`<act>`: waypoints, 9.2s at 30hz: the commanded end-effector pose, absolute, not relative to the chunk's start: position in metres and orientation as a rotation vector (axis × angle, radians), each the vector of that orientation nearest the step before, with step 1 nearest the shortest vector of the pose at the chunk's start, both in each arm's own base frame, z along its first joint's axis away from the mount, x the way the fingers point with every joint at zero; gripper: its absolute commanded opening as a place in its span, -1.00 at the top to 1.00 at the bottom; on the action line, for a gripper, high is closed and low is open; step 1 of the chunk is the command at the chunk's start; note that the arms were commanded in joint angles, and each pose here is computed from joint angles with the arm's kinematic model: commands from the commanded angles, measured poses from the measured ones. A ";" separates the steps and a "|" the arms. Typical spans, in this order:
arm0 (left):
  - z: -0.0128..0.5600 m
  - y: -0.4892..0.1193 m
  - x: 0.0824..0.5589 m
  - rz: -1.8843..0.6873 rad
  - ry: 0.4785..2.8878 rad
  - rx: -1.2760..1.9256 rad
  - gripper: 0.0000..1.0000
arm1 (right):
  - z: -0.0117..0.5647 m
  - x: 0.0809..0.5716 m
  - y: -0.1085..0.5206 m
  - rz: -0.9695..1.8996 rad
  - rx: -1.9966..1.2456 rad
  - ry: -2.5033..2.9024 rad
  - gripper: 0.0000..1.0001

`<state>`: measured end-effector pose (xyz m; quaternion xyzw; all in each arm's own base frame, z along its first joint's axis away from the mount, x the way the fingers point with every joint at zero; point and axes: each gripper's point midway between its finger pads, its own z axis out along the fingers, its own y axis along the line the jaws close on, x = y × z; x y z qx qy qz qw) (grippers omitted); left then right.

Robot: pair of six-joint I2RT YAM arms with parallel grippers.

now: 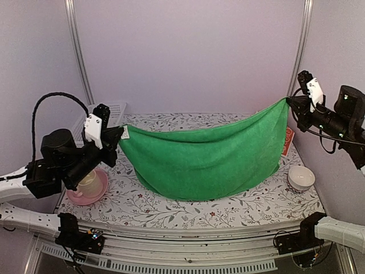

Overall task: Roll the towels
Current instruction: Flatten out the towel at the center of the board, then fold the towel at the center of the board, then smooth out the towel at the center of the board.

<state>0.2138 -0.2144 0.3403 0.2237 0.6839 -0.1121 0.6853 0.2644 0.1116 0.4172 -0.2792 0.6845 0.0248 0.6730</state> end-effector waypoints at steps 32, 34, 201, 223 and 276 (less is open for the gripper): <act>0.161 -0.161 0.514 0.252 1.986 0.410 1.00 | 0.155 0.563 0.105 -0.324 -0.590 2.037 0.96; 0.167 -0.162 0.519 0.278 1.964 0.413 1.00 | 0.166 0.563 0.103 -0.327 -0.566 2.019 0.96; 0.068 -0.176 0.376 0.018 2.292 0.716 0.16 | 0.041 0.318 0.105 0.016 -1.531 1.989 0.40; 0.083 -0.179 0.446 0.252 2.301 0.565 -0.95 | 0.099 0.375 0.134 -0.161 -1.249 2.020 -0.42; 0.082 -0.140 0.365 0.291 2.371 0.474 -0.09 | 0.071 0.298 0.150 0.086 -1.552 2.109 -0.13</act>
